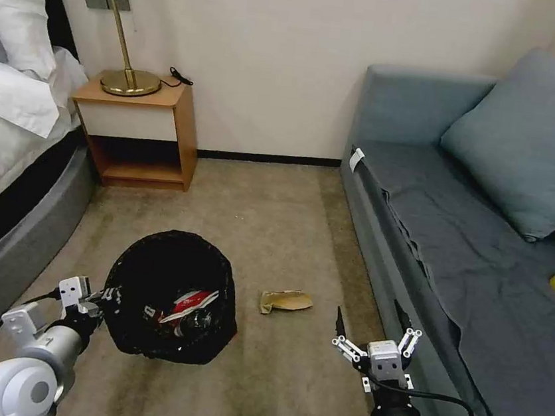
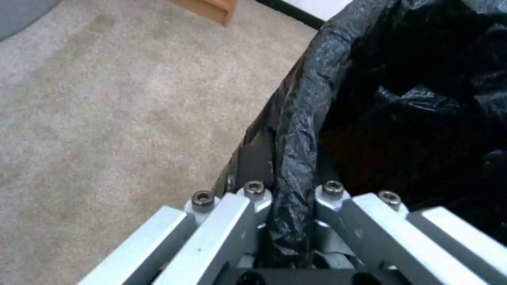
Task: Pick up the trash bin, then pick up the garbage on the floor and place it into the trash bin.
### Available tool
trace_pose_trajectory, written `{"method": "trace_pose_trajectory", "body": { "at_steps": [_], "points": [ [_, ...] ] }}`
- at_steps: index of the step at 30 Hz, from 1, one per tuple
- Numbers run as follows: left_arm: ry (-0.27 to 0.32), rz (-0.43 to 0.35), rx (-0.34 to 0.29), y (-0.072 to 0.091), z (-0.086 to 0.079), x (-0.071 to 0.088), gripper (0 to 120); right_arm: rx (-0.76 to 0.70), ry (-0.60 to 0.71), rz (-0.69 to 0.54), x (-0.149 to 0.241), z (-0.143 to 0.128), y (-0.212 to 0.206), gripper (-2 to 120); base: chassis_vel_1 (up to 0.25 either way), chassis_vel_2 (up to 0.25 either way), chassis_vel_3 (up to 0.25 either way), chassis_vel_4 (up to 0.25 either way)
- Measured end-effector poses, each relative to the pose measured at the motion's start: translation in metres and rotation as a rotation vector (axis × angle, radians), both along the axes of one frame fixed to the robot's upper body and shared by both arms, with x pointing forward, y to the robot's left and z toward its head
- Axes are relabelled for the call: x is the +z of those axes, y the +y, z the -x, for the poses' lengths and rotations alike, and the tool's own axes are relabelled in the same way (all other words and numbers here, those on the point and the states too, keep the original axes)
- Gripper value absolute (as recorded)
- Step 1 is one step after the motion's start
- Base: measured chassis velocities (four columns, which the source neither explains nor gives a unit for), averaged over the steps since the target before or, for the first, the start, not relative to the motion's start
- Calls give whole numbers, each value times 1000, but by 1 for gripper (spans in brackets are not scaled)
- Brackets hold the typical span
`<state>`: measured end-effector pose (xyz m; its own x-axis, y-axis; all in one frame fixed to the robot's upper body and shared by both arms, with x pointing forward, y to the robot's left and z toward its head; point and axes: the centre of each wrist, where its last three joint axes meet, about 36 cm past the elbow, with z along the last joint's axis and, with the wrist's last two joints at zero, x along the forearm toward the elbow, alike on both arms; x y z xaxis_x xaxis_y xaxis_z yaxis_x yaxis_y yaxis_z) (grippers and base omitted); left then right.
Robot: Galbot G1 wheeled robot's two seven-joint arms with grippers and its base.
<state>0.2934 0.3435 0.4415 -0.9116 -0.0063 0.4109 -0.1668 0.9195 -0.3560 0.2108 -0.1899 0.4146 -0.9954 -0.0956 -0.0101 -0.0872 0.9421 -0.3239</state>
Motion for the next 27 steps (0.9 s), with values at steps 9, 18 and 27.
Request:
{"method": "trace_pose_trajectory", "body": {
  "at_steps": [9, 18, 27],
  "points": [
    [-2, 0, 7, 3, 0, -1, 4, 10, -2, -3, -1, -2, -2, 100, 0, 0, 0, 0],
    [-2, 2, 10, 4, 2, -1, 4, 17, 3, -12, -2, -2, 1, 100, -64, 62, 73, -67],
    [-3, 5, 12, 3, 3, -3, 4, 30, 9, -14, -4, -1, 3, 100, -76, 84, 75, -74]
  ]
}}
